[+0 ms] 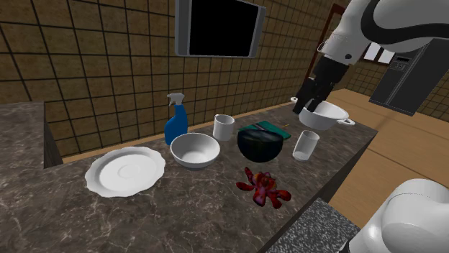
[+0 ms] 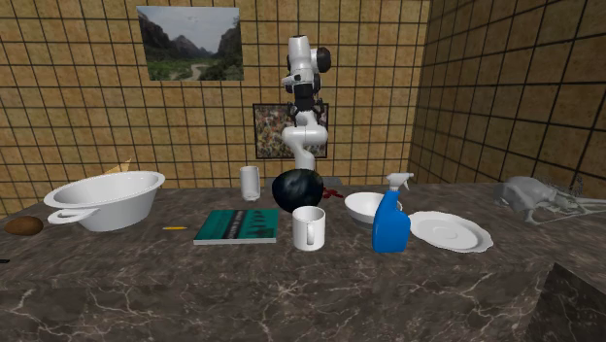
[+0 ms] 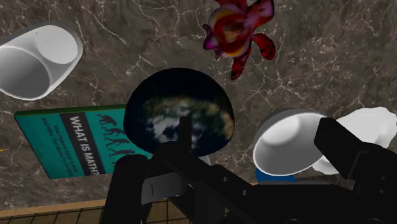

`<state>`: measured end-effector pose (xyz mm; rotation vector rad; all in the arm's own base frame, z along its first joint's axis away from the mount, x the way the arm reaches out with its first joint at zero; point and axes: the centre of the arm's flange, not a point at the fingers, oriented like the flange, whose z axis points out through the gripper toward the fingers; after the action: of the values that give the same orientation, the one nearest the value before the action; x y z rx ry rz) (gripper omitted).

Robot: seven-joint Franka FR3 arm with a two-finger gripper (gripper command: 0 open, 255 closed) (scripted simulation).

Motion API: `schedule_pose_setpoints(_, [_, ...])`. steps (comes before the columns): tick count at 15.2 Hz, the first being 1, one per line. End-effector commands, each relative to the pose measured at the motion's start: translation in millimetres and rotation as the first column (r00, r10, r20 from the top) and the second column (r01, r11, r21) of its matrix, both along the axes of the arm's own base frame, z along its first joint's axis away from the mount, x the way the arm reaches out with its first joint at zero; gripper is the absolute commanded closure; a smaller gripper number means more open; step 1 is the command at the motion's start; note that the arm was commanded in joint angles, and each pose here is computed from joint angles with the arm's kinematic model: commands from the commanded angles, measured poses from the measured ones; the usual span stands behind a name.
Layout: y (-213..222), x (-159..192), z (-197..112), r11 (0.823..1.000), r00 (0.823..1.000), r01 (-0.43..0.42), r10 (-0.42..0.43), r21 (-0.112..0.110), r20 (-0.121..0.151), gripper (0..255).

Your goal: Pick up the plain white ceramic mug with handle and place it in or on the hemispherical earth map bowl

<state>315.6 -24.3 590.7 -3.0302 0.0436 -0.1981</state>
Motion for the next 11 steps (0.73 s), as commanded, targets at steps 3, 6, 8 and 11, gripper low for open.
schedule_pose_setpoints(3, [3,23,-13,1.0,1.0,-0.004,0.003,-0.007,-0.003,0])
schedule_pose_setpoints(6, [8,58,-32,1.0,1.0,-0.009,0.009,-0.018,-0.007,0])
schedule_pose_setpoints(8, [11,82,-45,1.0,1.0,-0.012,0.012,-0.025,-0.01,0])
schedule_pose_setpoints(11, [16,117,-65,0.999,1.0,-0.018,0.017,-0.035,-0.015,0])
